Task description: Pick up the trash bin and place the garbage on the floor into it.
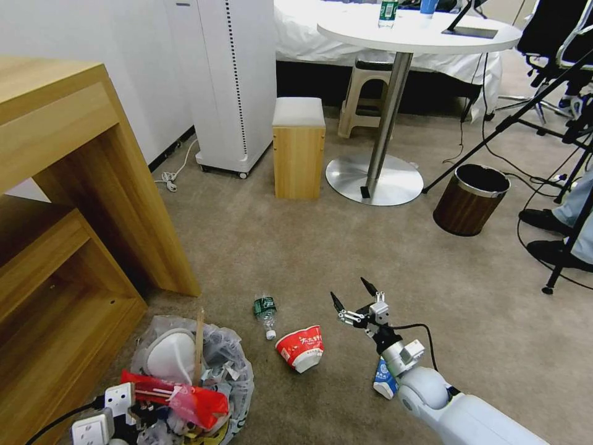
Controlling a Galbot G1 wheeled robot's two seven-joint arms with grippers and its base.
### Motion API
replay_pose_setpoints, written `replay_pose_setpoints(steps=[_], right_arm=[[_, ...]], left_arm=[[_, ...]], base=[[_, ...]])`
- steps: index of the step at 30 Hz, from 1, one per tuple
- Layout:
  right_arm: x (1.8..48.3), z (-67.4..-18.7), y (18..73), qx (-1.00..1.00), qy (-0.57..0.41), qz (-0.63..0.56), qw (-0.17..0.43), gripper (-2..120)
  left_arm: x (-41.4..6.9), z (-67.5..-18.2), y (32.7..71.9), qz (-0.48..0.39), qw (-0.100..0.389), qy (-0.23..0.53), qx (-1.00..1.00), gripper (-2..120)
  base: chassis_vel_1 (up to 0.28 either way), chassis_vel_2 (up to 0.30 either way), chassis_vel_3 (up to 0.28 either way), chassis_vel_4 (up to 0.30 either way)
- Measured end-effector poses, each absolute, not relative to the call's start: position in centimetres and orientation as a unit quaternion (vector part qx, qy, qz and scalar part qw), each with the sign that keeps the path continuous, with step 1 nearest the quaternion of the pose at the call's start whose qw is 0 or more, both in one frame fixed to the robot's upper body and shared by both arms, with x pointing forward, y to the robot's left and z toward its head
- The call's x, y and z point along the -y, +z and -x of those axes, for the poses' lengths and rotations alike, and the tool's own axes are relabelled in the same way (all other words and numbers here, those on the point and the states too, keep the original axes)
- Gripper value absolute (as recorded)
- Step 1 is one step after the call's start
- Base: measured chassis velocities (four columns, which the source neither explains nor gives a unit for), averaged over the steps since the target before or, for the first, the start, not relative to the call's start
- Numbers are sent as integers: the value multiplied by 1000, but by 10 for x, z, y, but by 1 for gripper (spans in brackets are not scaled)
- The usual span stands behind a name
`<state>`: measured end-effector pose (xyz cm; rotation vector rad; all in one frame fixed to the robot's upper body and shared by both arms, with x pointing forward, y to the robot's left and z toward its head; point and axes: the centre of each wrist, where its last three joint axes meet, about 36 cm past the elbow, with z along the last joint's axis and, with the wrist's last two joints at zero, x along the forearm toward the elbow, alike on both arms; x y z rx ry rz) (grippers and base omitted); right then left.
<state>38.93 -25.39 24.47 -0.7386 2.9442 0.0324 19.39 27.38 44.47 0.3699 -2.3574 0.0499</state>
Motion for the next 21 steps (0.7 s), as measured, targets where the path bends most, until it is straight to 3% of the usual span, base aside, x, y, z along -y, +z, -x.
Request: replay_pose_setpoints(steps=[12,21], right_arm=[[253,-387,244,-973,-20,229,38,100],[241,-389,256,-975,-14,221,-3,100]], left_arm=[[-273,-194,444,-143,368,19,919,0],[-273,-191,442,-146,369,18,918,0]], base=[[-149,149,139,-154],[-9,13,12,-17]])
